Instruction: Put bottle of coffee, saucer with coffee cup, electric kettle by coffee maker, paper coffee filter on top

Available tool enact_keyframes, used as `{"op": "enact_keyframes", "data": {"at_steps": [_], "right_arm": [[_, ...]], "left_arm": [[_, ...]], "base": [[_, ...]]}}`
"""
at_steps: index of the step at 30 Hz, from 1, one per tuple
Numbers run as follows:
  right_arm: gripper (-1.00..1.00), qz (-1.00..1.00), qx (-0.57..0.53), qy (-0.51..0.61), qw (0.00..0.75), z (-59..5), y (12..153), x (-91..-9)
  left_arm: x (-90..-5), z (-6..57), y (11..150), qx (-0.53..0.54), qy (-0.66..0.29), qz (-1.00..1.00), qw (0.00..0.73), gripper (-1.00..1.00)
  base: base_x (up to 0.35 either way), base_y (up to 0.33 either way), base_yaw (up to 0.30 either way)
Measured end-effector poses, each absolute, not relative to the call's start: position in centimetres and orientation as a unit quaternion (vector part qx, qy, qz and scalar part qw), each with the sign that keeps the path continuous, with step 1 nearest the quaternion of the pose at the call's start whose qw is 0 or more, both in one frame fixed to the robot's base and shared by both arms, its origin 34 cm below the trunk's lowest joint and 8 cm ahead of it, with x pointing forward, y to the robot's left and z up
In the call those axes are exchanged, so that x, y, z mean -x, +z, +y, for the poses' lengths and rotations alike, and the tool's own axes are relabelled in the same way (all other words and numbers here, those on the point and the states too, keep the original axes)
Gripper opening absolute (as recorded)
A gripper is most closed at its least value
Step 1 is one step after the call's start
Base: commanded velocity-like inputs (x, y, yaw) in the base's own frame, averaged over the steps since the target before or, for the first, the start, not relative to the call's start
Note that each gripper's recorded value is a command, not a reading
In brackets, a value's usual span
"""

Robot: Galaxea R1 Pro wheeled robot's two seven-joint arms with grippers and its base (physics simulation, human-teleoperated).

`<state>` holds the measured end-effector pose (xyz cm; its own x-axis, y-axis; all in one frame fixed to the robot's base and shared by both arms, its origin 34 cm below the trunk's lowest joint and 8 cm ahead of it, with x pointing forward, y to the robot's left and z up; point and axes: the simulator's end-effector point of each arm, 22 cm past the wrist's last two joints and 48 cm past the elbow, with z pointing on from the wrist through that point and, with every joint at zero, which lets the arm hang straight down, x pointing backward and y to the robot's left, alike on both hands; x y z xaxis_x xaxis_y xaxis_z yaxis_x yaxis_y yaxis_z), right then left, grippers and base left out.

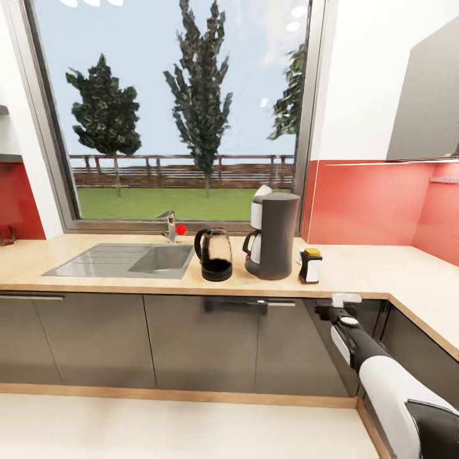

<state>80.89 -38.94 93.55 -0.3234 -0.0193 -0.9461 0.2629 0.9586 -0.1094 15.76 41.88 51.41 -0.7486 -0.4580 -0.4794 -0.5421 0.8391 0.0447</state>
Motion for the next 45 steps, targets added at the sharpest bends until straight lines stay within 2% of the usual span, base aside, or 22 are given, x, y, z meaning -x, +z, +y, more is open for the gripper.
{"op": "enact_keyframes", "data": {"at_steps": [2, 7, 8, 12, 17, 18, 19, 25, 32, 37, 39, 45], "right_arm": [[1.00, 0.828, -0.083, -0.131, 0.539, -39.4, 92.9, -80.6], [1.00, 0.916, -0.062, -0.127, 0.376, -35.9, 86.8, -76.9], [1.00, 0.939, -0.047, -0.123, 0.317, -34.1, 84.1, -74.8], [1.00, 0.974, -0.007, -0.103, 0.200, -30.3, 75.2, -68.0], [1.00, 0.976, 0.007, -0.093, 0.198, -28.5, 70.5, -64.8], [1.00, 0.974, 0.015, -0.097, 0.202, -28.4, 67.8, -62.5], [1.00, 0.981, 0.018, -0.095, 0.169, -28.2, 63.7, -57.6], [1.00, 0.980, 0.085, -0.084, 0.157, -24.6, 55.3, -45.5], [1.00, 0.964, 0.086, -0.047, 0.248, -22.5, 53.4, -41.4], [1.00, 0.969, 0.092, -0.044, 0.224, -22.6, 52.4, -39.0], [1.00, 0.973, 0.092, -0.060, 0.204, -24.8, 51.9, -38.0], [1.00, 0.974, 0.092, -0.060, 0.198, -25.1, 51.8, -37.7]], "left_arm": [[-15.8, 41.9, 51.4, 0.268, 0.091, 0.930, 0.233, 1.00], [-15.9, 42.0, 51.5, 0.268, 0.091, 0.930, 0.234, 1.00], [-16.5, 42.2, 51.7, 0.266, 0.091, 0.929, 0.240, 1.00], [-17.9, 42.2, 52.0, 0.265, 0.087, 0.926, 0.255, 1.00], [-17.8, 42.1, 51.9, 0.269, 0.087, 0.925, 0.252, 1.00], [-17.4, 42.0, 51.8, 0.268, 0.086, 0.927, 0.247, 1.00], [-17.4, 41.9, 51.8, 0.268, 0.086, 0.927, 0.247, 1.00], [-17.6, 38.2, 51.1, 0.275, 0.062, 0.928, 0.243, 1.00], [-17.6, 37.4, 50.9, 0.275, 0.056, 0.929, 0.241, 1.00], [-17.5, 37.4, 50.9, 0.275, 0.057, 0.929, 0.240, 1.00], [-17.5, 37.3, 50.9, 0.276, 0.056, 0.929, 0.240, 1.00], [-17.6, 37.3, 50.9, 0.276, 0.056, 0.929, 0.241, 1.00]], "base": [[-0.003, 0.000, 0.000], [0.000, 0.000, 0.000], [0.000, 0.000, 0.000], [0.000, 0.000, 0.000], [0.000, 0.000, 0.000], [0.000, 0.000, 0.000], [0.000, 0.000, 0.000], [0.000, 0.000, 0.000], [0.000, 0.000, 0.000], [0.000, 0.000, 0.000], [0.000, 0.000, 0.000], [0.000, 0.000, 0.000]]}}
